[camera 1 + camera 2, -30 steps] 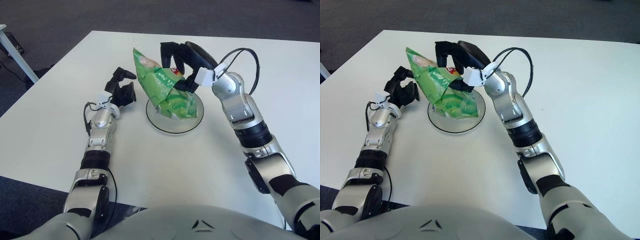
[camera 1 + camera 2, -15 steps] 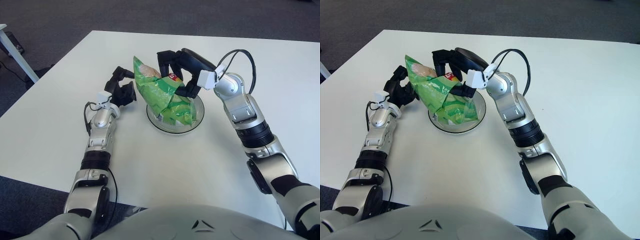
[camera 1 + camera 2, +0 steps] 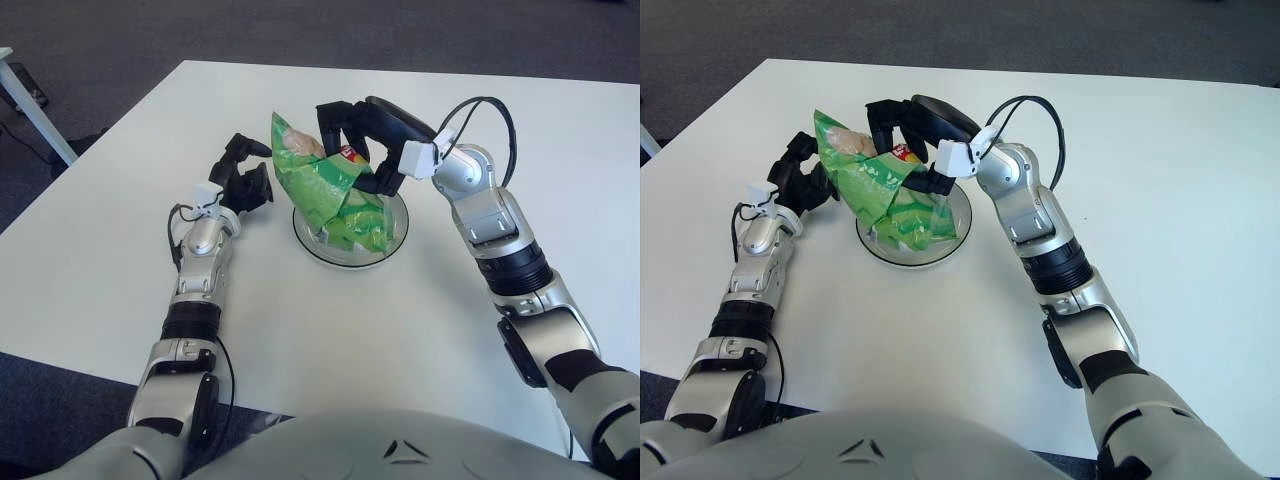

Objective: Put the snack into the plate.

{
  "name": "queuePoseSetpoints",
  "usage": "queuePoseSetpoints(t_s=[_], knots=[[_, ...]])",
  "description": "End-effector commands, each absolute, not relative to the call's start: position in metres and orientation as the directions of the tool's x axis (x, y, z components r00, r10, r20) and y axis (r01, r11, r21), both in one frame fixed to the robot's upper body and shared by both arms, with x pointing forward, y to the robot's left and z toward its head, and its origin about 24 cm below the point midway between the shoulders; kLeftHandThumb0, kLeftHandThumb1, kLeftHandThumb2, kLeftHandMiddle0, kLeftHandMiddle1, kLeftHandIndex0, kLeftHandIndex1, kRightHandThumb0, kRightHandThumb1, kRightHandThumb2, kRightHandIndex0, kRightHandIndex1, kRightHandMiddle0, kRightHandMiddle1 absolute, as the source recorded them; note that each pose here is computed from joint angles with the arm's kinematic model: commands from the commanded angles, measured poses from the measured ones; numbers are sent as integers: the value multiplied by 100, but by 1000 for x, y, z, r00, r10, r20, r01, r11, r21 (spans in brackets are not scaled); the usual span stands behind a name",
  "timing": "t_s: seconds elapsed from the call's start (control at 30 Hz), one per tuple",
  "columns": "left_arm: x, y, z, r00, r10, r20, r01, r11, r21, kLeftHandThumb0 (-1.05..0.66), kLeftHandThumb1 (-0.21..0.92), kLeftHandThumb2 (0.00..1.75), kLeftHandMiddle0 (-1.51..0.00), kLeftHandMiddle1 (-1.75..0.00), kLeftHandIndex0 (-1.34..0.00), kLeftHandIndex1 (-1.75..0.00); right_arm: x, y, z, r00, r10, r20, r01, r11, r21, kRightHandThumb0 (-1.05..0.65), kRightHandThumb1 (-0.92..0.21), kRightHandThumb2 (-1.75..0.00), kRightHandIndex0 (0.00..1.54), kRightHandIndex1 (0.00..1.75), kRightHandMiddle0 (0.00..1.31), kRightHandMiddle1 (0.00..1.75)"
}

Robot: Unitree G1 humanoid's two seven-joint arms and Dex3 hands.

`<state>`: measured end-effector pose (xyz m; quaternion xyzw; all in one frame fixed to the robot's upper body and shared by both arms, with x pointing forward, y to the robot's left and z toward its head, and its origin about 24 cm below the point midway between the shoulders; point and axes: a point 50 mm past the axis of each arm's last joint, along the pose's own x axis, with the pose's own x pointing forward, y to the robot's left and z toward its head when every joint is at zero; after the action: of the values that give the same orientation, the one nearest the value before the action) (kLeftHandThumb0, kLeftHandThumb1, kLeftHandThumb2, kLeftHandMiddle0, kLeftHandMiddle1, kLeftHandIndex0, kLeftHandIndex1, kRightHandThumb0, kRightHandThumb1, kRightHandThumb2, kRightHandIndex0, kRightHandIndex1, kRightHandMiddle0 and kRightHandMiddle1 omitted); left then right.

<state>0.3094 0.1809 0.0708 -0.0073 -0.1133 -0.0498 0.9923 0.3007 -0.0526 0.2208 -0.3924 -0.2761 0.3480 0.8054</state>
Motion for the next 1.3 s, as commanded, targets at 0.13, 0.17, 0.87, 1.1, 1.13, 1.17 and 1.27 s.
queuePoseSetpoints(t_s=[0.13,0.17,0.87,1.1,1.13,1.17,1.27], knots=[[294,183,37,991,-79,104,83,996,-41,-38,68,85,-112,-175,-34,-175,298,-56,230,643,755,126,-300,400,-866,0,7,-173,92,170,69,170],[294,184,37,991,-79,105,84,996,-41,-38,68,85,-112,-175,-34,-175,298,-56,230,648,751,124,-289,393,-873,0,7,-172,91,172,70,168],[295,192,37,995,-54,80,54,998,13,-38,69,83,-108,-175,-33,-175,292,-73,248,689,722,70,-140,227,-964,-52,-43,-90,29,150,5,157],[295,194,37,997,-41,69,40,999,23,-38,68,84,-107,-175,-34,-175,291,-87,254,694,719,30,-131,167,-977,-66,-41,-86,23,133,0,132],[295,194,37,997,-40,68,39,999,24,-38,68,85,-107,-175,-34,-175,291,-89,255,694,719,20,-133,156,-979,-69,-42,-84,22,129,0,125],[295,194,38,997,-39,66,37,999,26,-38,68,85,-107,-175,-34,-175,292,-90,256,690,724,-3,-140,129,-982,-71,-42,-82,21,126,0,120],[295,194,38,997,-36,62,34,999,32,-39,68,85,-106,-175,-34,-175,292,-93,258,672,739,-47,-153,76,-985,-79,-46,-74,18,123,0,101]])
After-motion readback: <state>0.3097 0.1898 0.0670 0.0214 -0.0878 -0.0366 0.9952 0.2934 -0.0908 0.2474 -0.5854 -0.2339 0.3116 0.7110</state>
